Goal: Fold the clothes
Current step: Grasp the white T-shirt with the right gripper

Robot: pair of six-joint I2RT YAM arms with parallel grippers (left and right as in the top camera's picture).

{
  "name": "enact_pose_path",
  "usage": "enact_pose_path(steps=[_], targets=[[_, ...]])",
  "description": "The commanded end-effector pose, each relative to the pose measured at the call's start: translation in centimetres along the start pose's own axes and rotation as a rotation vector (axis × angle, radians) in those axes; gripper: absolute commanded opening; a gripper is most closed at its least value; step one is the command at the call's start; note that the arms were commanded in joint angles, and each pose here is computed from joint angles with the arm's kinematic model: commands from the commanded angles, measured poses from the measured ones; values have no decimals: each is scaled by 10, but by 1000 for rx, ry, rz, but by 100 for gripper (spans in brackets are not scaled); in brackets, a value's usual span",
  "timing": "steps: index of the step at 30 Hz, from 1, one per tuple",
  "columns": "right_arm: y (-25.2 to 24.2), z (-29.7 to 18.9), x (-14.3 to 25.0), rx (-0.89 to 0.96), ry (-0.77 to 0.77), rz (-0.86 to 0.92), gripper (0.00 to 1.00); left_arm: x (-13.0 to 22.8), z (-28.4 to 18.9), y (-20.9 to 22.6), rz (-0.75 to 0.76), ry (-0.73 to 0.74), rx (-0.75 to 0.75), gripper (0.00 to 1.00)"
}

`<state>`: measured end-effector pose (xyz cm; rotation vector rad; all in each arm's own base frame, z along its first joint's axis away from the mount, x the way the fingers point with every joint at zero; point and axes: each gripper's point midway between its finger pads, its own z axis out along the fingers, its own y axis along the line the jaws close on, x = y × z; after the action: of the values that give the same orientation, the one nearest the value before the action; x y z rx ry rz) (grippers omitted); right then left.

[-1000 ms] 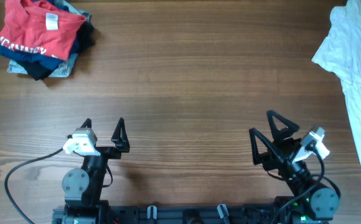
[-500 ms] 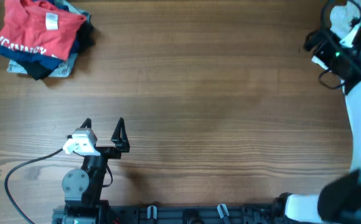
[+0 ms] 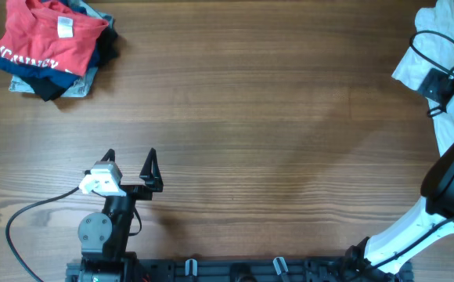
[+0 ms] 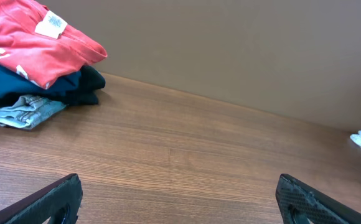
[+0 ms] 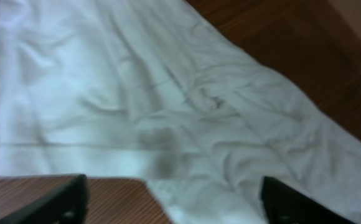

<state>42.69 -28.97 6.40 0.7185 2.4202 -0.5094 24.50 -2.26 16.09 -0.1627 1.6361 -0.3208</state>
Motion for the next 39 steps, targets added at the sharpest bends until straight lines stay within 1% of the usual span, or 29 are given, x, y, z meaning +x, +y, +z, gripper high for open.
enact_pose_path(steps=[1, 3, 5, 6, 8, 9, 10, 13, 15, 18, 21, 24, 26, 27, 28, 30, 35, 39], targets=[[-11, 15, -8, 14, -33, -84, 72, 3, 0, 0, 20, 6, 4, 100], [-6, 16, -20, -26, -85, -96, 79, 3, 0, 0, 20, 6, 4, 100], [9, 16, -28, -108, -119, -118, 81, 3, 0, 0, 20, 5, 4, 100], [12, 20, -29, -121, -117, -119, 83, 3, 0, 0, 20, 5, 4, 100], [28, 28, -31, -206, -77, -127, 87, 3, 0, 0, 20, 6, 4, 100], [36, 31, -40, -257, -40, -114, 86, 3, 0, 0, 20, 5, 4, 100], [34, 33, -50, -250, -5, -86, 84, 3, 0, 0, 20, 6, 4, 100], [29, 29, -66, -221, -6, -86, 84, 3, 0, 0, 20, 6, 4, 100], [28, 34, -60, -210, 13, -106, 86, 3, 0, 0, 20, 6, 4, 100], [31, 47, -45, -216, 53, -117, 86, 3, 0, 0, 20, 6, 4, 100], [34, 59, -35, -216, 73, -119, 81, 3, 0, 0, 20, 6, 4, 100], [30, 71, -28, -184, 88, -114, 81, 3, 0, 0, 20, 5, 4, 100], [28, 73, -30, -182, 78, -110, 78, 3, 0, 0, 20, 6, 4, 100], [28, 74, -31, -181, 74, -109, 74, 3, 0, 0, 20, 6, 4, 100], [28, 75, -31, -181, 69, -112, 60, 3, 0, 0, 20, 6, 4, 100], [27, 75, -31, -179, 70, -110, 45, 3, 0, 0, 20, 6, 4, 100], [27, 77, -29, -180, 72, -111, 43, 3, 0, 0, 20, 6, 4, 100], [30, 87, -19, -182, 92, -116, 44, 3, 0, 0, 20, 6, 4, 100]])
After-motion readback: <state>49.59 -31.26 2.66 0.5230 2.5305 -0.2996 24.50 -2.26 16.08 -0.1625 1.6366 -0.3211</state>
